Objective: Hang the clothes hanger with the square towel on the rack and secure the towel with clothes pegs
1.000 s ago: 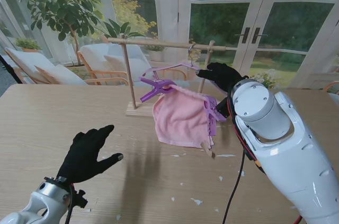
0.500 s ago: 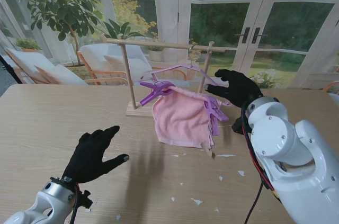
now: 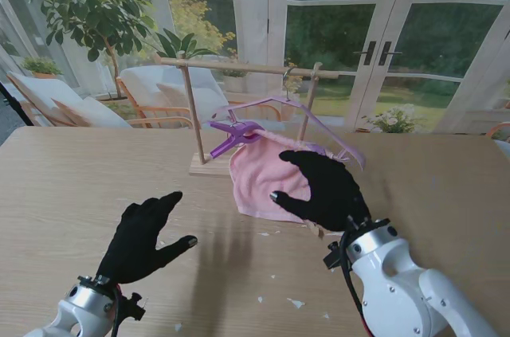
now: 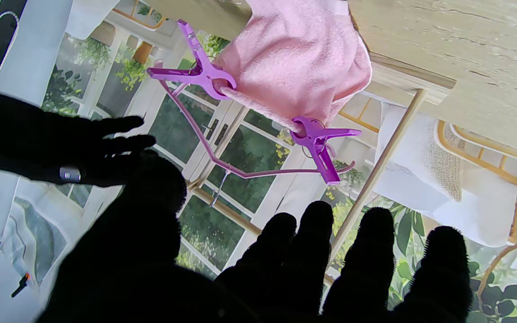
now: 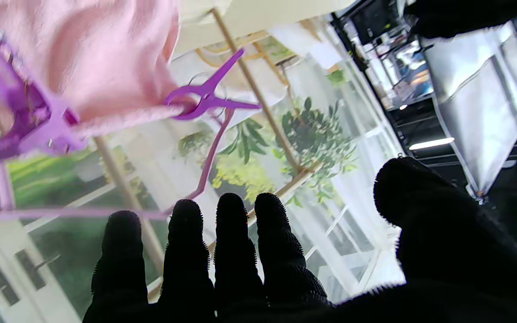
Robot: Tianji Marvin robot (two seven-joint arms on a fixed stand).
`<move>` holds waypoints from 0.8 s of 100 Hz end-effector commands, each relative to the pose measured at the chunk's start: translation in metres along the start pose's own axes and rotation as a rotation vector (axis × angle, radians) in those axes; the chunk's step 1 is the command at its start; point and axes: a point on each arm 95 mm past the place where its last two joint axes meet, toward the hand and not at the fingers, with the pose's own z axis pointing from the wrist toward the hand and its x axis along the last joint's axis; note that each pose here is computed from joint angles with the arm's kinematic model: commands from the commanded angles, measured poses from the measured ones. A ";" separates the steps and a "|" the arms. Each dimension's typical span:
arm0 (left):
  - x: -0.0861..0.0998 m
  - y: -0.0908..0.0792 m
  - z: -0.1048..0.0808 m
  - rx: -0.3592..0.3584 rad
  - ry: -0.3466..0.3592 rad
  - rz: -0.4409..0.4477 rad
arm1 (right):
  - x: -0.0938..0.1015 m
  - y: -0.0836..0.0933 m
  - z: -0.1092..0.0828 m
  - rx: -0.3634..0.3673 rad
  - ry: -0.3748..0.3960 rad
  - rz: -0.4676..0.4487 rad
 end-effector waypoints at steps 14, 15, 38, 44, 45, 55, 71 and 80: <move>0.000 0.016 -0.011 -0.006 0.008 -0.106 | -0.007 -0.083 -0.018 0.059 0.037 0.051; 0.000 0.017 -0.011 -0.006 0.008 -0.111 | -0.008 -0.086 -0.018 0.060 0.040 0.049; -0.002 0.032 -0.017 0.000 0.030 -0.324 | -0.018 -0.153 -0.022 0.072 0.076 0.108; -0.002 0.038 -0.017 0.006 0.032 -0.401 | -0.022 -0.165 -0.021 0.066 0.083 0.127; -0.001 0.039 -0.016 0.007 0.032 -0.413 | -0.023 -0.167 -0.021 0.066 0.083 0.130; 0.001 0.044 -0.014 -0.008 0.050 -0.490 | -0.029 -0.179 -0.018 0.059 0.074 0.160; 0.003 0.053 -0.010 0.017 0.056 -0.557 | -0.036 -0.185 -0.015 0.092 0.072 0.210; 0.004 0.057 -0.008 0.009 0.053 -0.588 | -0.037 -0.189 -0.013 0.066 0.059 0.246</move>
